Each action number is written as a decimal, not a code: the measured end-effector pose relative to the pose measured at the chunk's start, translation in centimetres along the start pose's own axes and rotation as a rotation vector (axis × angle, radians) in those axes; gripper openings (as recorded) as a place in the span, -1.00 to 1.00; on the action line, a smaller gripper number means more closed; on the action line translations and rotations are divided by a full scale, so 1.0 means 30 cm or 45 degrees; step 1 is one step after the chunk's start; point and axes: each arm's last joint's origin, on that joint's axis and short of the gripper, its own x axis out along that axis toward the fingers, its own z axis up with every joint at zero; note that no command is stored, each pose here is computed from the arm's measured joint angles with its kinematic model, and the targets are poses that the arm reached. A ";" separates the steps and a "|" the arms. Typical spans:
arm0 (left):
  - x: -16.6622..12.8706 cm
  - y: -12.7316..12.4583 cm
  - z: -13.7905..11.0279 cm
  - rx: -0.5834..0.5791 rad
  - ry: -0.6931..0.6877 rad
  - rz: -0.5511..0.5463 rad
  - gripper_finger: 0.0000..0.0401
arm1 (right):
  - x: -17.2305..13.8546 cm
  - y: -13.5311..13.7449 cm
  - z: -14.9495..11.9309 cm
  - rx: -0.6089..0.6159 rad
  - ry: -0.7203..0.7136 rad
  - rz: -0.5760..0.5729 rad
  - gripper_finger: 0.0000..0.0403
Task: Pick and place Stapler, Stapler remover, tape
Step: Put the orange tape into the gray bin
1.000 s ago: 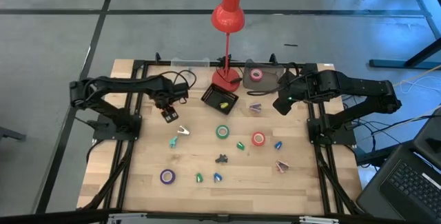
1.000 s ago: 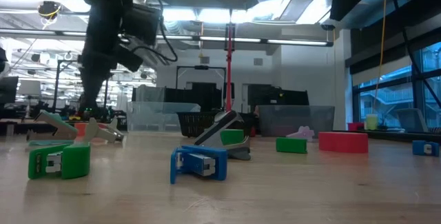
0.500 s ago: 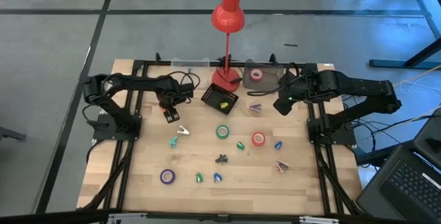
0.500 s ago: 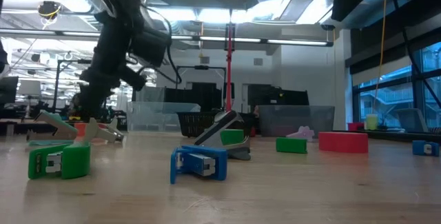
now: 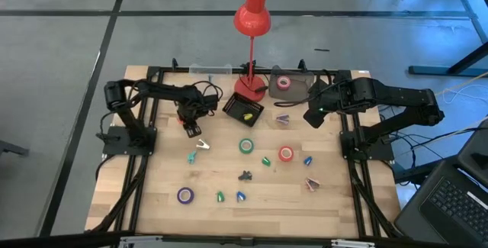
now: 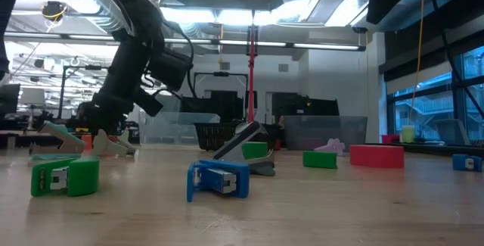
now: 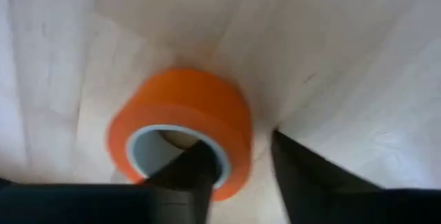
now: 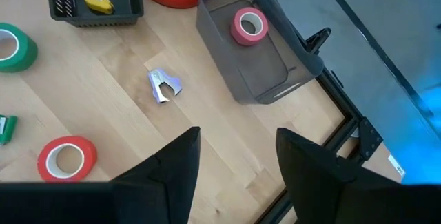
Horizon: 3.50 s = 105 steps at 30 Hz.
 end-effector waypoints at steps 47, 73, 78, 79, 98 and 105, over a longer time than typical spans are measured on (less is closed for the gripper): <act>-0.641 -0.237 0.045 0.460 -2.173 -1.489 -0.84 | -0.055 0.087 0.168 0.142 -0.587 0.434 -0.05; -0.658 -0.205 0.079 0.493 -2.192 -1.487 -0.84 | 0.012 0.246 0.290 0.031 -0.734 0.763 -0.13; -0.656 -0.206 0.080 0.499 -2.187 -1.481 -0.84 | 0.009 0.243 0.289 0.032 -0.737 0.763 -0.68; -0.657 -0.206 0.080 0.501 -2.198 -1.468 -0.84 | 0.006 0.241 0.288 0.033 -0.740 0.767 -0.80; -0.617 -0.107 0.106 0.297 -1.986 -1.388 0.29 | -0.135 0.038 0.196 0.071 -0.575 0.429 -0.83; -0.545 -0.016 0.045 0.032 -1.687 -0.992 0.33 | -0.088 -0.125 0.103 0.142 -0.150 0.103 -0.83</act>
